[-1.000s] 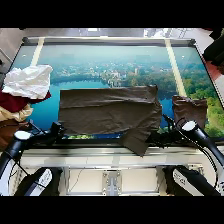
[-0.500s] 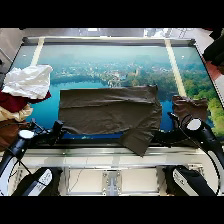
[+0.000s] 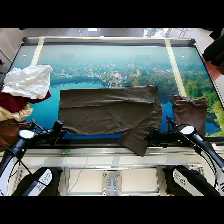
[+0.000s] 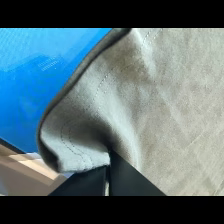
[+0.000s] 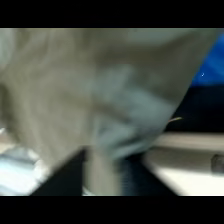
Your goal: Fold the shirts.
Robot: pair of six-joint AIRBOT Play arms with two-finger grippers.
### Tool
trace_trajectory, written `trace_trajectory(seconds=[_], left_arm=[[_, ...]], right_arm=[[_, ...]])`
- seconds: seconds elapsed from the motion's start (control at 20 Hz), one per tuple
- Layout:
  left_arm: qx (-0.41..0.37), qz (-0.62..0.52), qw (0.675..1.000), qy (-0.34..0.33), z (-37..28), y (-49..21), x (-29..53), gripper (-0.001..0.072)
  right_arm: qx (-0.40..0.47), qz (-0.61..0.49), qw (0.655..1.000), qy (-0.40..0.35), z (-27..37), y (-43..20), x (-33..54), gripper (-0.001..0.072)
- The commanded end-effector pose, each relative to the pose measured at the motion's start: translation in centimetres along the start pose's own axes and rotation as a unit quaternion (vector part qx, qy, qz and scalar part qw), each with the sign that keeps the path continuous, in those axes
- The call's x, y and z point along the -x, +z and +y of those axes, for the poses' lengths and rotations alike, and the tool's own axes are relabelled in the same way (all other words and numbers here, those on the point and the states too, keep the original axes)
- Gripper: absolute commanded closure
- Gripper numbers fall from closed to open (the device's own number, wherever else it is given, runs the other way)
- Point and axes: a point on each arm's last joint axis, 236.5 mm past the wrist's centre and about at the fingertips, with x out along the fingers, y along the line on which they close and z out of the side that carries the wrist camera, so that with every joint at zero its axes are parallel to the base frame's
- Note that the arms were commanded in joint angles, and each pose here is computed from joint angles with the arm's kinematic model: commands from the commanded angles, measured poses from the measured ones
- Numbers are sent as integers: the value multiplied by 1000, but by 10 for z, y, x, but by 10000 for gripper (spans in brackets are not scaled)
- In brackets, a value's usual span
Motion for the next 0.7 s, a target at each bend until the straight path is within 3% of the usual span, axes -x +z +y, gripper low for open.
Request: trace_trajectory(seconds=[0.0, 0.35, 0.65], left_arm=[[-4, -1, 1000, -4, -3, 0, 3, 698], [-116, -96, 985, -88, -53, 18, 84, 699], [-250, -149, 956, -48, -62, 10, 148, 702]], right_arm=[[28, -5, 998, 56, 27, 4, 0, 694], [145, -3, 987, 65, 77, -13, 69, 696], [209, -100, 971, 60, 118, 8, 128, 699]])
